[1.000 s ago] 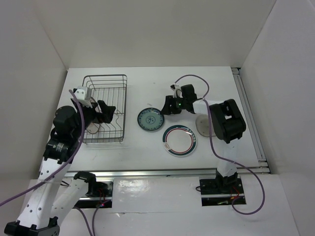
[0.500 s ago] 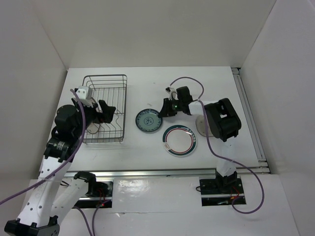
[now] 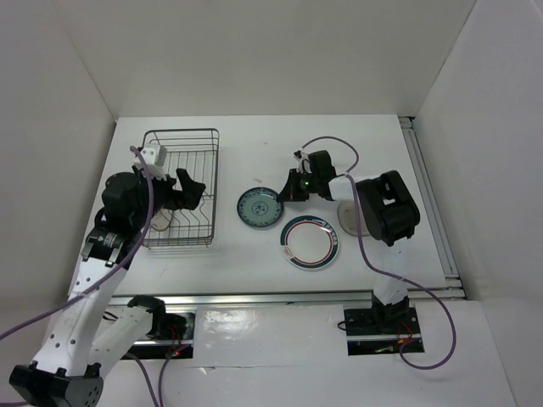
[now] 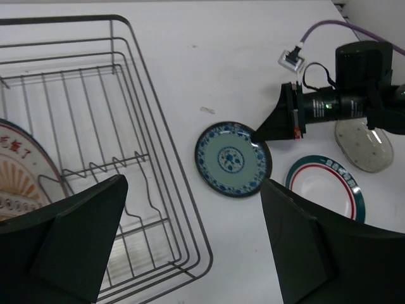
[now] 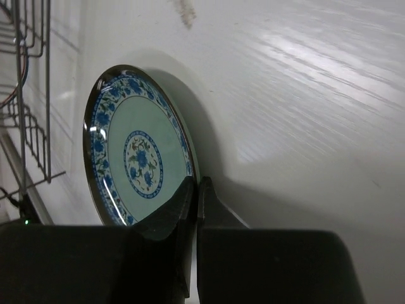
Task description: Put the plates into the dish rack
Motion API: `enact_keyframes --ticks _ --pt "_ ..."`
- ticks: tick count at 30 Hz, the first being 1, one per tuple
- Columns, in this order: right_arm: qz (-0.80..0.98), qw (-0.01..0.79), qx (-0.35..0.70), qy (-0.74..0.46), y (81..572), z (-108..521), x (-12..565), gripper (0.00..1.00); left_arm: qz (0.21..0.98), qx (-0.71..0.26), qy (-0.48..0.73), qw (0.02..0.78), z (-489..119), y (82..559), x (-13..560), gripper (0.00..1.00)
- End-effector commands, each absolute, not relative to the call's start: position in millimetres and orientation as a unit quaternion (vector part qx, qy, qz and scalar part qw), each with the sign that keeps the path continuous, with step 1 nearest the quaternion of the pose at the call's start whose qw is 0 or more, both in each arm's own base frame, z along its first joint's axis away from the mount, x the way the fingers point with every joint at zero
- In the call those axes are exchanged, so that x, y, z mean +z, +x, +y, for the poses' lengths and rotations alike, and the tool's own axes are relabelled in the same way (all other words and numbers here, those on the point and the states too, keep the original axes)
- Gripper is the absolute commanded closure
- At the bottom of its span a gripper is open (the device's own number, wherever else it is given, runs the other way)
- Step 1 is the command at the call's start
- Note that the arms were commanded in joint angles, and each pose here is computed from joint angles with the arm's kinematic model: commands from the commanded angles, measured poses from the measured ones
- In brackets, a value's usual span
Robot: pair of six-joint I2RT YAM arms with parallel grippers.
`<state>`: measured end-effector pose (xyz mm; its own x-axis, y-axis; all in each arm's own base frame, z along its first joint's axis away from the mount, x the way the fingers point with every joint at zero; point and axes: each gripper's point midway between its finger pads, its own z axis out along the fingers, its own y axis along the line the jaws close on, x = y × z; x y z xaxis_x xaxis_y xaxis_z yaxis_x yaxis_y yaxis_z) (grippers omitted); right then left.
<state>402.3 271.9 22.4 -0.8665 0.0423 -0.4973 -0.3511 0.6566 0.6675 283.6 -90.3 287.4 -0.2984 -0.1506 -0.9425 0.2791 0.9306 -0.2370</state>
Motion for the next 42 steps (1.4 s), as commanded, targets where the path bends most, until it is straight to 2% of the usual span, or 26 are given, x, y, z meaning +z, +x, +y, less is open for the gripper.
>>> enact_keyframes --ticks 1,7,11,18,28,31,34,36,37,40,41,42 --pt "0.862 0.329 0.385 -0.036 433 257 73 1.00 0.769 -0.245 0.077 0.585 -115 284 307 0.00" --pt "0.822 0.405 0.400 -0.032 434 256 153 1.00 0.774 -0.270 0.086 0.566 -126 288 303 0.00" --pt "0.804 0.425 0.410 -0.067 415 272 191 1.00 0.780 -0.288 0.088 0.549 -134 291 296 0.00" --pt "0.742 0.428 0.498 -0.132 365 318 255 1.00 0.785 -0.305 0.094 0.531 -141 294 289 0.00" --pt "0.710 0.421 0.535 -0.178 328 349 274 1.00 0.785 -0.293 0.079 0.540 -136 299 290 0.00" --pt "0.695 0.430 0.546 -0.184 323 348 285 1.00 0.786 -0.289 0.076 0.541 -134 300 290 0.04" --pt "0.681 0.437 0.556 -0.190 318 348 299 1.00 0.786 -0.289 0.076 0.542 -134 300 290 0.13" --pt "0.677 0.430 0.564 -0.196 313 349 301 1.00 0.786 -0.289 0.076 0.542 -134 300 290 0.35" --pt "0.675 0.425 0.568 -0.202 308 352 301 1.00 0.786 -0.289 0.076 0.542 -134 300 290 0.50" --pt "0.677 0.419 0.569 -0.204 308 357 295 1.00 0.786 -0.283 0.077 0.544 -133 301 289 0.67" --pt "0.674 0.422 0.570 -0.205 309 358 296 1.00 0.786 -0.283 0.077 0.544 -133 301 289 0.87" --pt "0.668 0.417 0.579 -0.210 304 363 297 1.00 0.781 -0.284 0.078 0.551 -132 300 296 0.96"
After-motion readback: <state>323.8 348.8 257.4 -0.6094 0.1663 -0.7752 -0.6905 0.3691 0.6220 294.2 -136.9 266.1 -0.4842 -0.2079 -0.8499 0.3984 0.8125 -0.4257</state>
